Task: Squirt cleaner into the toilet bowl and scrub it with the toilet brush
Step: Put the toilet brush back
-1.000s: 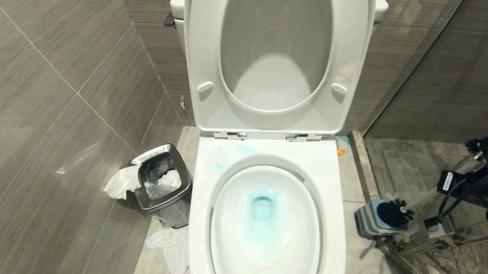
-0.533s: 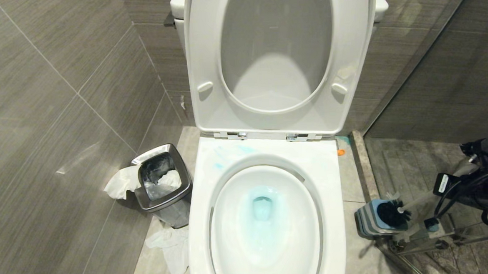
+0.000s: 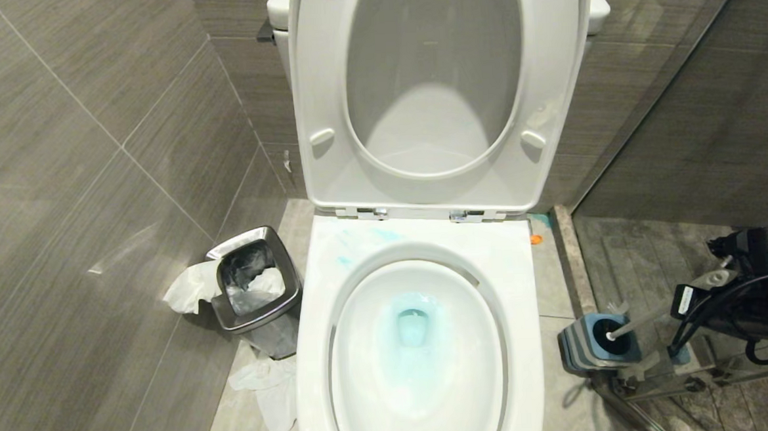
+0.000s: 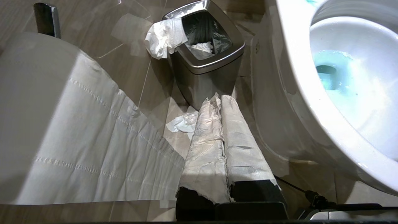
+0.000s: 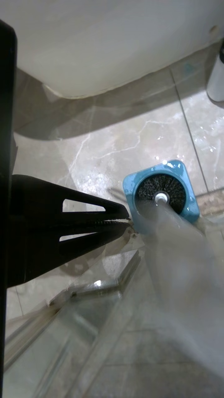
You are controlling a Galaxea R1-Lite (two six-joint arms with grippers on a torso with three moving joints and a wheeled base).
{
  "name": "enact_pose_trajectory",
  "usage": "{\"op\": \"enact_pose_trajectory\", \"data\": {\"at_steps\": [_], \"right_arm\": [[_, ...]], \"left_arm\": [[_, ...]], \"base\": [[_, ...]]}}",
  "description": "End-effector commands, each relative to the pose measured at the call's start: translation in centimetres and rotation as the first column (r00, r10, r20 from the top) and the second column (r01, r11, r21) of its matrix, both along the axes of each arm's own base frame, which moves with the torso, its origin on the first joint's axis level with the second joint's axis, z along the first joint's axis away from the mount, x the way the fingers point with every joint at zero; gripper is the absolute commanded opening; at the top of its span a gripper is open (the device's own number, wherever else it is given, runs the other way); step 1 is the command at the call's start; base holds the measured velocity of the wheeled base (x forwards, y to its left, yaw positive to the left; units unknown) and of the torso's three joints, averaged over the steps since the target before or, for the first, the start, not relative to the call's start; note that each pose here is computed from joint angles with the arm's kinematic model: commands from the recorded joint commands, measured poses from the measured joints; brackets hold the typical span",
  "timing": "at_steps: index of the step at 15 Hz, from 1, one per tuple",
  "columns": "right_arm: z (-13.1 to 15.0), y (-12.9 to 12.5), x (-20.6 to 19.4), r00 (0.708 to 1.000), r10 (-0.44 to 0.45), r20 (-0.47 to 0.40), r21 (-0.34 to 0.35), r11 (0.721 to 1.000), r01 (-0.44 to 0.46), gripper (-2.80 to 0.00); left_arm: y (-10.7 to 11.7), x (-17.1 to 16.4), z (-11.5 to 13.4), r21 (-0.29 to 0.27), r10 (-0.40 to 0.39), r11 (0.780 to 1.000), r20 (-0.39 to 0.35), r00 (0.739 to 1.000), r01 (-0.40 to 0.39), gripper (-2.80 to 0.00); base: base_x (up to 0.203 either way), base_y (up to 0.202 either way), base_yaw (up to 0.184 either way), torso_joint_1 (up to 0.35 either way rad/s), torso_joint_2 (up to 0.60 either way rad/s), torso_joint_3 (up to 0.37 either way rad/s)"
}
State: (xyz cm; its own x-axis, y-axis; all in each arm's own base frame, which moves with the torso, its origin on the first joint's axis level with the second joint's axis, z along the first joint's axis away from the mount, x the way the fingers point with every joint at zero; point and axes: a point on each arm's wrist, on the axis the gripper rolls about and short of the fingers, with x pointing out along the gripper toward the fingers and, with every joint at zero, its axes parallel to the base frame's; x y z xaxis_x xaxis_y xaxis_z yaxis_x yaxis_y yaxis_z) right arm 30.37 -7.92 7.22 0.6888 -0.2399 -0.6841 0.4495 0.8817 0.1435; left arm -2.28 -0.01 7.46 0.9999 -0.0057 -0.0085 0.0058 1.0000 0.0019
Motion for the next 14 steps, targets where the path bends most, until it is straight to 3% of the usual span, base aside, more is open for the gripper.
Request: {"op": "enact_pose_trajectory", "data": {"at_steps": [1, 8, 14], "right_arm": [[-1.5, 0.2, 0.5, 1.0, 0.01, -0.002, 0.002, 1.0, -0.01, -2.8], [-1.5, 0.4, 0.3, 1.0, 0.027, 0.009, -0.014, 1.0, -0.027, -2.8], [-0.3, 1.2, -3.0, 0.997, 0.076, -0.003, -0.037, 0.996, -0.076, -2.8]], "left_arm": [[0.0, 0.0, -0.1, 0.0, 0.001, 1.0, -0.003, 1.0, -0.001, -2.8], [0.0, 0.0, -0.1, 0.0, 0.0, 1.0, -0.004, 1.0, 0.0, -2.8], [0.0, 0.0, -0.1, 0.001, 0.001, 1.0, -0.004, 1.0, -0.001, -2.8]], "base": [[0.0, 0.0, 0.0, 0.0, 0.0, 0.0], [0.0, 0.0, 0.0, 0.0, 0.0, 0.0], [0.0, 0.0, 0.0, 0.0, 0.0, 0.0]]}}
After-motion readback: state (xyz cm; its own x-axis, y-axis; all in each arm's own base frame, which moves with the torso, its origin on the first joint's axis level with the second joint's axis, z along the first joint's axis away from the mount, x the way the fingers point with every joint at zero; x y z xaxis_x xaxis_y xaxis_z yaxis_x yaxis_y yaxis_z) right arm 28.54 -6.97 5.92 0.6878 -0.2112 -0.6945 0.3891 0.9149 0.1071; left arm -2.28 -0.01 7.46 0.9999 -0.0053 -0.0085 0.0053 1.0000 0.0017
